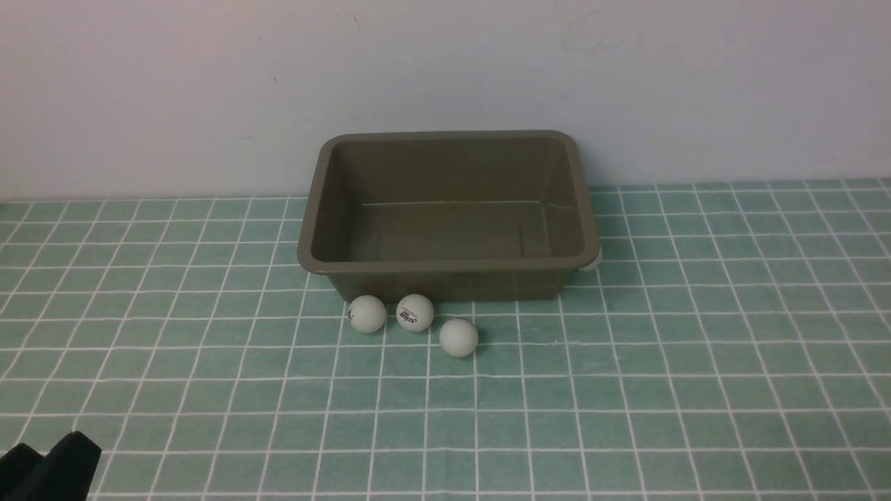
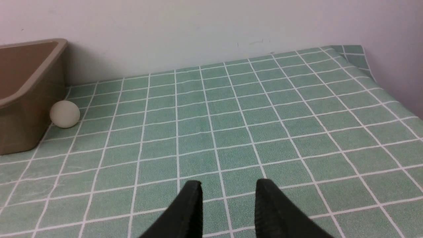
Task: Put the table tennis balls in the box on the green coffee tablecloth.
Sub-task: 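Reach for and grasp a ping pong ball on the table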
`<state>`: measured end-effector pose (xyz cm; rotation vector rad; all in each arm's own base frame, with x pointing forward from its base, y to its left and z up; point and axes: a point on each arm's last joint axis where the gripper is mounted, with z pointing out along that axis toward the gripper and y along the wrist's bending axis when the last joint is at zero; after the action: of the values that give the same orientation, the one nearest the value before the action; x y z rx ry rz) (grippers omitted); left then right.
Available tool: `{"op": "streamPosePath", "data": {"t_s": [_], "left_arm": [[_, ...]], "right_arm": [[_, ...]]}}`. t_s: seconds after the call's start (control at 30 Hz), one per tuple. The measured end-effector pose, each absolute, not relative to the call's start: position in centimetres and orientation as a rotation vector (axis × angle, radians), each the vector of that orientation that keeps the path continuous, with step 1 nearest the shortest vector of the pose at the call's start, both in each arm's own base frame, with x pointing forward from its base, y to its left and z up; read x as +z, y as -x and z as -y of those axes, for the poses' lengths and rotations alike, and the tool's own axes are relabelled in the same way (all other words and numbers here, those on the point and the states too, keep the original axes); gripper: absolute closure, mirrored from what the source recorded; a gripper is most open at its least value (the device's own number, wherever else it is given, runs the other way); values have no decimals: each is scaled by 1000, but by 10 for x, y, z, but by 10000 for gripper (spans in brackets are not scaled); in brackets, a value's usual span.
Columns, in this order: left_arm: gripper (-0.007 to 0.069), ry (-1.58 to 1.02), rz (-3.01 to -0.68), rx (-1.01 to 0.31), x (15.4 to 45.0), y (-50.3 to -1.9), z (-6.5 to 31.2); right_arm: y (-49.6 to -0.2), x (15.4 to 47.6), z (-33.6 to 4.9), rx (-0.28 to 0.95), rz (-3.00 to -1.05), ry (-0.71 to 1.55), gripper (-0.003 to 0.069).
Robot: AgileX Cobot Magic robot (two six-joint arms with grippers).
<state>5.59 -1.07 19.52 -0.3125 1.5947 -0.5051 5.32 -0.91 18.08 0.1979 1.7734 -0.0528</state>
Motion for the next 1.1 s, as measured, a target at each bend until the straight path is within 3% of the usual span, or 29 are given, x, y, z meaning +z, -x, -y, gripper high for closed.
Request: {"op": "streamPosePath", "data": {"t_s": [0.23, 0.57, 0.83, 1.1], "left_arm": [[220, 299, -1591, -539, 203, -54, 13], [220, 38, -1543, -436, 265, -45, 21], [220, -9, -1713, -420, 258, -64, 25], [220, -32, -1727, -422, 257, -65, 26]], "right_arm": [[-53, 181, 9, -53, -1773, -198, 447], [-53, 181, 9, -53, -1773, -198, 447], [-53, 181, 9, -53, -1774, -198, 447], [-54, 183, 9, -73, -1740, -173, 447]]}}
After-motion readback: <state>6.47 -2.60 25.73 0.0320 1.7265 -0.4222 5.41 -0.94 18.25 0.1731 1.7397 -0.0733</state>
